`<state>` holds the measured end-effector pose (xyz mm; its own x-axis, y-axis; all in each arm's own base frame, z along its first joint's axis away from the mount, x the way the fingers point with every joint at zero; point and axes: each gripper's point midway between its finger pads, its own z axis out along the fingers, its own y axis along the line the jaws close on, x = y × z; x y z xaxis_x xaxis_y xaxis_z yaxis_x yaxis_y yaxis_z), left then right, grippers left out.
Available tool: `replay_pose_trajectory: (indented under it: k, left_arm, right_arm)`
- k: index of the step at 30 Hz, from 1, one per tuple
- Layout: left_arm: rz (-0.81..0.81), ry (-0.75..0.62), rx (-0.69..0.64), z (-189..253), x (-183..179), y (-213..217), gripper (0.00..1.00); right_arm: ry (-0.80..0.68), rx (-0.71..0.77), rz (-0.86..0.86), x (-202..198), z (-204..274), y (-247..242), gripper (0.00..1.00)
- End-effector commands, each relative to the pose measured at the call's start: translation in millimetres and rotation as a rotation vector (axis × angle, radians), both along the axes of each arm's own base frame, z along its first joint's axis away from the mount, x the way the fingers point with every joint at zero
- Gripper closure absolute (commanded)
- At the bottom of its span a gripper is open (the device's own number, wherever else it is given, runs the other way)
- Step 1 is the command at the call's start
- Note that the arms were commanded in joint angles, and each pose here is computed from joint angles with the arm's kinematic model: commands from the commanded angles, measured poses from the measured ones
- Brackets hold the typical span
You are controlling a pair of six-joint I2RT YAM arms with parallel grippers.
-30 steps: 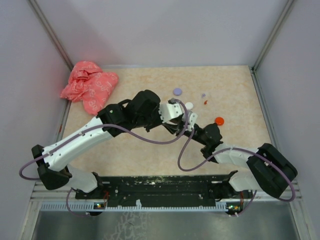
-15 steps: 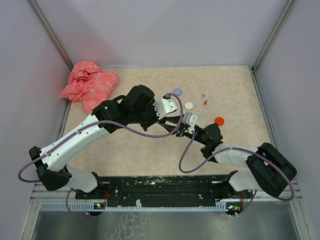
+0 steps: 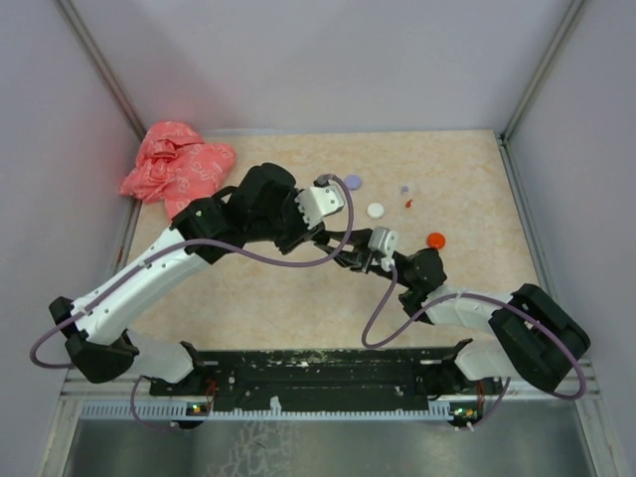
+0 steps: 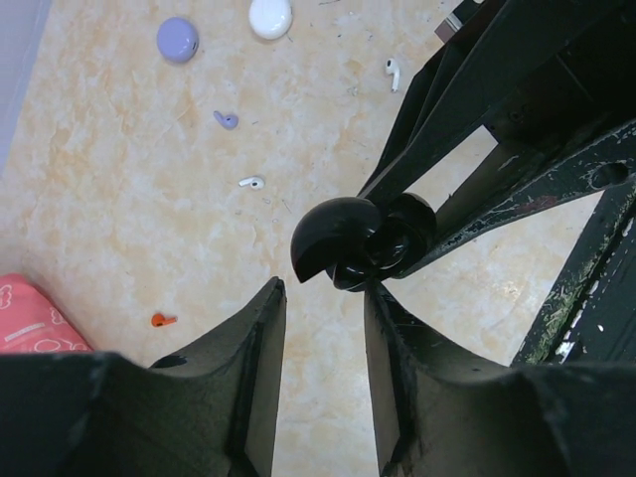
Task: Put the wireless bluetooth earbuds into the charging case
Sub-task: Place the earbud in the charging case, then close the charging case.
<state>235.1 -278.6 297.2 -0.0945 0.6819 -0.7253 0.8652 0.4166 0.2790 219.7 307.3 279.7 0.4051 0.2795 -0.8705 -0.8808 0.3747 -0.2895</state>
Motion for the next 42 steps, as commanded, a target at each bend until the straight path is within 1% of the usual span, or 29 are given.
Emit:
replay_pose_trajectory:
  k: [1, 7, 10, 14, 18, 27, 30, 36, 42]
  left_arm:
    - [0.047, -0.084, -0.090, 31, 15, 0, 0.55]
    - [0.051, -0.087, -0.125, 35, 15, 4, 0.44]
    - [0.059, -0.076, -0.160, 38, 15, 9, 0.37]
    - [0.029, -0.069, -0.302, 56, 15, 13, 0.27]
    - [-0.015, -0.033, -0.435, 66, 11, 19, 0.16]
    - [-0.205, 0.148, -0.646, 69, -13, 14, 0.03]
    - [-0.252, 0.209, -0.684, 70, -19, 11, 0.00]
    - [-0.293, 0.349, -0.702, 57, -25, 1, 0.00]
    - [-0.332, 0.433, -0.718, 46, -30, -5, 0.00]
  right_arm:
    - [-0.100, 0.073, 0.098, -28, 30, 0, 1.00]
    - [-0.086, 0.075, 0.082, -24, 28, -1, 1.00]
    - [-0.065, 0.091, 0.076, -21, 27, -5, 1.00]
    - [-0.048, 0.133, 0.100, -22, 31, -12, 1.00]
    - [-0.038, 0.133, 0.127, -25, 32, -11, 1.00]
    - [-0.039, 0.121, 0.166, -30, 36, -8, 1.00]
    - [-0.040, 0.121, 0.171, -30, 39, -7, 1.00]
    - [-0.039, 0.128, 0.191, -32, 44, -6, 1.00]
    - [-0.039, 0.146, 0.210, -35, 49, -6, 1.00]
